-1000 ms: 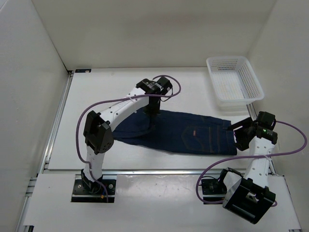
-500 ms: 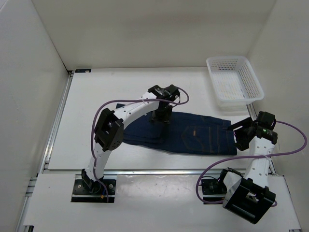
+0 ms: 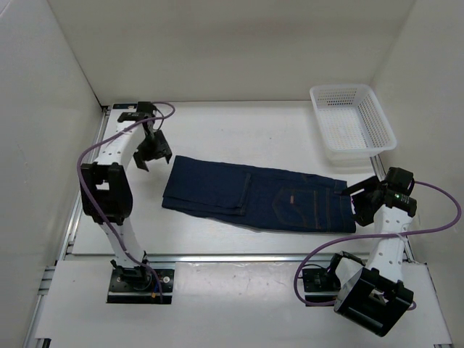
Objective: Fold and stack the trousers
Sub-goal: Fold the trousers
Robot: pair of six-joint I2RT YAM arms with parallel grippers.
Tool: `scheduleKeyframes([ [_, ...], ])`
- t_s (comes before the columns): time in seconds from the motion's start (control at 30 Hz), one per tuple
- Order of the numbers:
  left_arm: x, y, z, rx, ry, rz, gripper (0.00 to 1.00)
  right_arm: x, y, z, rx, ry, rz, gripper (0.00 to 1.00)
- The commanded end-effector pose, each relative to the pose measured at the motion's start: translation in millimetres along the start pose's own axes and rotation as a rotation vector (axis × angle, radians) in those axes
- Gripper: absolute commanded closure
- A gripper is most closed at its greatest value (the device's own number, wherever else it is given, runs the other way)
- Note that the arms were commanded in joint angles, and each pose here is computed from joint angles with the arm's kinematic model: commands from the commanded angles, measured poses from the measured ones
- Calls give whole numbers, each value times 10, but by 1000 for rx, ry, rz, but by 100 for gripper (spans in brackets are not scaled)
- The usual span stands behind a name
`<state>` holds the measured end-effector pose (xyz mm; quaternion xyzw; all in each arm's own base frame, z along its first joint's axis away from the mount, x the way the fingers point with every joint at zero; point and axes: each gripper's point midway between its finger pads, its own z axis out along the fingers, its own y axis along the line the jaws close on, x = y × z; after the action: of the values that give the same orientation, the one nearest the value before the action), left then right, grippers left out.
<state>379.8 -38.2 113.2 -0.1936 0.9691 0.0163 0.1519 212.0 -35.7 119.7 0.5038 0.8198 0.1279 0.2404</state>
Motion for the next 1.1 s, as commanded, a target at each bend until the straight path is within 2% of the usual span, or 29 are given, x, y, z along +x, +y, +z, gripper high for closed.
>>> scheduleKeyframes([
  [0.0, 96, -171, 151, 129, 47, 43, 17, -50, 82, -55, -30, -17, -30, 20],
  [0.17, 130, -147, 464, 209, 146, 39, 22, -58, 110, -61, -37, -11, -30, 20],
  [0.27, 209, -227, 454, 241, 167, 65, 22, -58, 110, -61, -37, -11, -30, 20],
  [0.47, 417, 78, 681, 75, 201, 42, 17, -54, 102, -45, -31, -4, -28, 20],
  [0.57, 409, 147, 720, 61, 198, 29, 17, -76, 126, -63, -37, -11, -30, 20],
  [0.7, 538, 133, 850, 70, 250, 28, 23, -72, 118, -47, -31, -4, -28, 20],
  [0.83, 697, 27, 920, 117, 303, 19, 40, -72, 118, -47, -31, -4, -28, 20],
  [0.87, 732, 2, 939, 118, 305, 19, 52, -72, 118, -47, -31, -4, -28, 20],
  [0.93, 745, -32, 927, 137, 313, 16, 66, -72, 118, -47, -31, -4, -28, 20],
  [0.97, 722, -39, 893, 142, 302, 17, 87, -72, 118, -47, -31, -4, -28, 20],
  [1.07, 660, -56, 797, 156, 272, 17, 90, -72, 118, -47, -31, -4, -28, 20],
])
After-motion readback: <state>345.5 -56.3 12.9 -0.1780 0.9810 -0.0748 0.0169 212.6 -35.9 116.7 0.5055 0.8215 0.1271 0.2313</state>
